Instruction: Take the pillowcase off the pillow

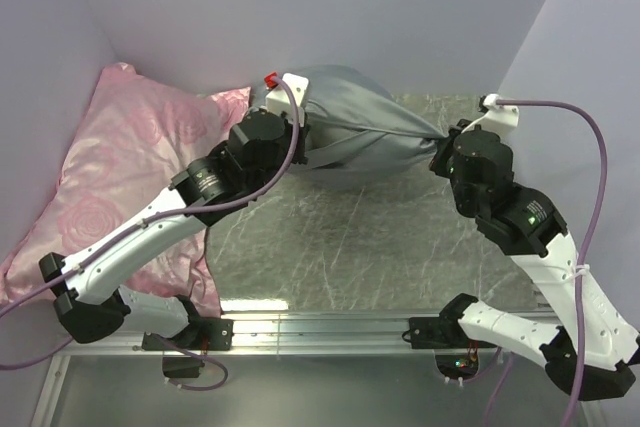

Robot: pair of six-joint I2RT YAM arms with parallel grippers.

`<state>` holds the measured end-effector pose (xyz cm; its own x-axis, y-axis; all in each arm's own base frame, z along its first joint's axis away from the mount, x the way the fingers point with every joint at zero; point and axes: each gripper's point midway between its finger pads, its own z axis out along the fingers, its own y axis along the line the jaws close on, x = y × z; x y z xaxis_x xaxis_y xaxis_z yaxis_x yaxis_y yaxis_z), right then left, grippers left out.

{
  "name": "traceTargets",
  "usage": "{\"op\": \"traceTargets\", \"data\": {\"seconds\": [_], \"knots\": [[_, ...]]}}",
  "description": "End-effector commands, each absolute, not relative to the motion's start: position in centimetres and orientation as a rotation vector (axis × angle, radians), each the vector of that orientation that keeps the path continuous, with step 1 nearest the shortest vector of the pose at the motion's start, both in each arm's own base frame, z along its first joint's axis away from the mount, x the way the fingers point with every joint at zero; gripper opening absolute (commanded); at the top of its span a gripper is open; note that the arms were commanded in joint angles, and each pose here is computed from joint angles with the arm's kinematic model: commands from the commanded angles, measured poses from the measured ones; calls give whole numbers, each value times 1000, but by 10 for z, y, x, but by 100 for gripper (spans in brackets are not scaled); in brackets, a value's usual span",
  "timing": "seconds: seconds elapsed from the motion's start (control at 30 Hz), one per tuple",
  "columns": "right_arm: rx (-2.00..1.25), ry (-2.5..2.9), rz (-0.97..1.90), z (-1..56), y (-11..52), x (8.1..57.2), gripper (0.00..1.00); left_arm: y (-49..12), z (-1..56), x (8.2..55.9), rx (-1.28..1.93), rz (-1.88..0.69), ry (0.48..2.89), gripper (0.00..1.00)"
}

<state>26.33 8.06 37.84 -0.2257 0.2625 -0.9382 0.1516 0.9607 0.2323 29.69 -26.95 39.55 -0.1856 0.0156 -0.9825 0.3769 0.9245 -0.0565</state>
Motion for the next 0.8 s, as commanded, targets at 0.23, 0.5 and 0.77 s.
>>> {"op": "traceTargets", "data": {"seconds": [0.23,0.5,0.77], "knots": [[256,1749,347,408,89,265,28,-246,446,285,170,-431,1627,0],[195,1690,580,414,106,231,62,-258,452,294,168,-425,1640,0],[114,1714,650,396,128,235,75,-265,456,297,167,-436,1637,0]]}}
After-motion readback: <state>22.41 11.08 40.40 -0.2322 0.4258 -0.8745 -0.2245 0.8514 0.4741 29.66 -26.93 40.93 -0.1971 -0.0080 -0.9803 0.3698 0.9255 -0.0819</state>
